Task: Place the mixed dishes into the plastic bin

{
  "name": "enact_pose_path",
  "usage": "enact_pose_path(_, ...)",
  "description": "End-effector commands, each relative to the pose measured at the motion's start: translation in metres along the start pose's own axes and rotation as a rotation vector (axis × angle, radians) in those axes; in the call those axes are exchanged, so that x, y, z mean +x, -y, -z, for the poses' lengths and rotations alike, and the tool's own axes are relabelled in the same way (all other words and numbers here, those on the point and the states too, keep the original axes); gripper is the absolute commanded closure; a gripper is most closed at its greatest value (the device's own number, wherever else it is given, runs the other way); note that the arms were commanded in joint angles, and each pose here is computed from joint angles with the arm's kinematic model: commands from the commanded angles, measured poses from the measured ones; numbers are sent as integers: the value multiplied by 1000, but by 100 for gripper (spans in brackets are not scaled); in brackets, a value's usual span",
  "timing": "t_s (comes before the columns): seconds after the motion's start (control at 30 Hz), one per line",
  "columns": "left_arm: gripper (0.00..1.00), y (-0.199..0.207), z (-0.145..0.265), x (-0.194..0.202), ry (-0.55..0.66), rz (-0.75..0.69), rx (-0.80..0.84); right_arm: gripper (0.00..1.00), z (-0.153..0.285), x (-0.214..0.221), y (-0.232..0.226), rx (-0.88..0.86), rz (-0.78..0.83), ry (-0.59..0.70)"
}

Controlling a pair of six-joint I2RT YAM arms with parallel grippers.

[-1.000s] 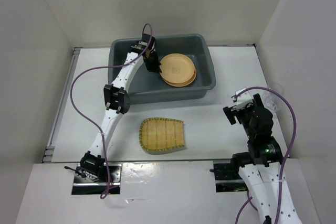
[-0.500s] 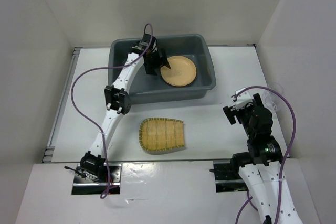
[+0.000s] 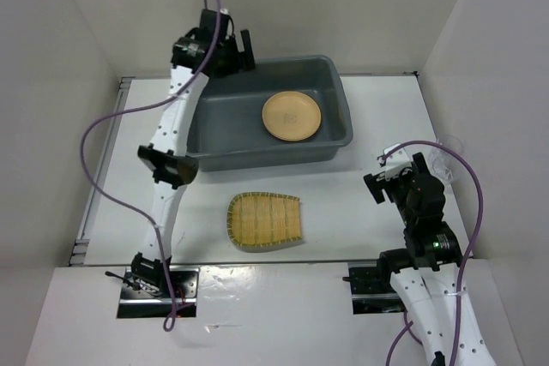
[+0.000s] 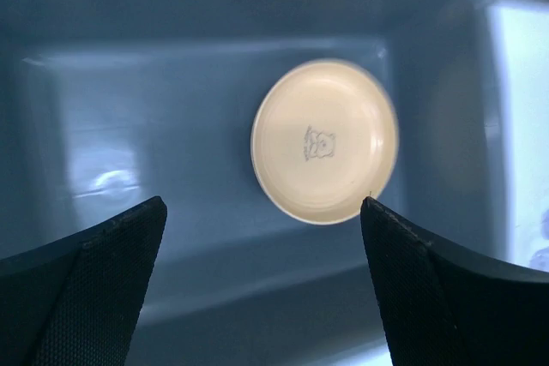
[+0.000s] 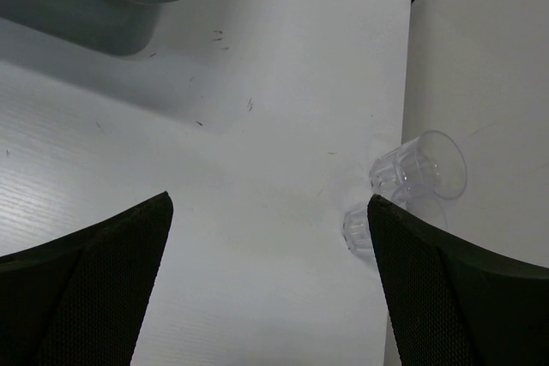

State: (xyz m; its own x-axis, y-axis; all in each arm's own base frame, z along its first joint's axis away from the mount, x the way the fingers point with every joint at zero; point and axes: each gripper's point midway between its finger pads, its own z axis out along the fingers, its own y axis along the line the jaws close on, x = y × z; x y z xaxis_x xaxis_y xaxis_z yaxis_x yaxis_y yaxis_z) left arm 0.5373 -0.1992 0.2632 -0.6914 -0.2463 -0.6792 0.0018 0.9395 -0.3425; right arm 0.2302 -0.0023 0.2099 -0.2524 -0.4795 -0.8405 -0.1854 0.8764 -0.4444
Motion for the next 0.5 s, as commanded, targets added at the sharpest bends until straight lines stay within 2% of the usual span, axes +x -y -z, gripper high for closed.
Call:
enact_pose_path(0.0, 0, -2, 93, -18, 93, -59, -96, 1, -4, -9, -2, -5, -6, 41)
enact_pose_path(0.07, 0, -14, 121, -7, 72, -28, -161, 1, -6, -11, -8, -32, 3, 43)
enact_pose_path(0.1, 0, -18, 162, -10, 117, 20, -173, 1, -6, -11, -8, -32, 3, 43)
enact_pose_path(0.13, 0, -28, 178, -8, 147, 62, -209, 1, -6, -12, -11, -42, 7, 48)
enact_pose_path(0.17, 0, -38, 151, 21, 95, 47, -231, 1, -6, -13, -13, -50, 9, 52)
enact_pose_path(0.2, 0, -39, 156, 32, 118, 63, -190, 1, -4, -14, -12, -46, 8, 60)
enact_pose_path(0.23, 0, -13, 219, 9, 318, 118, 42, 1, -4, -14, -12, -46, 8, 60)
enact_pose_path(0.27, 0, -18, 224, 28, 319, 166, 97, 1, -4, -14, -12, -46, 8, 60)
enact_pose_path(0.3, 0, -38, 198, 81, 223, 186, 72, 1, -2, -17, -13, -49, 10, 74)
enact_pose_path(0.33, 0, -37, 221, 86, 266, 203, 141, 1, -2, -17, -13, -49, 10, 74)
enact_pose_path(0.37, 0, -31, 216, 111, 172, 199, 194, 1, -2, -18, -16, -65, 13, 82)
enact_pose_path(0.4, 0, -35, 211, 125, 124, 199, 180, 1, -2, -18, -16, -65, 13, 82)
enact_pose_path(0.47, 0, -16, 208, 168, 18, 136, 266, 1, -2, -18, -16, -65, 13, 82)
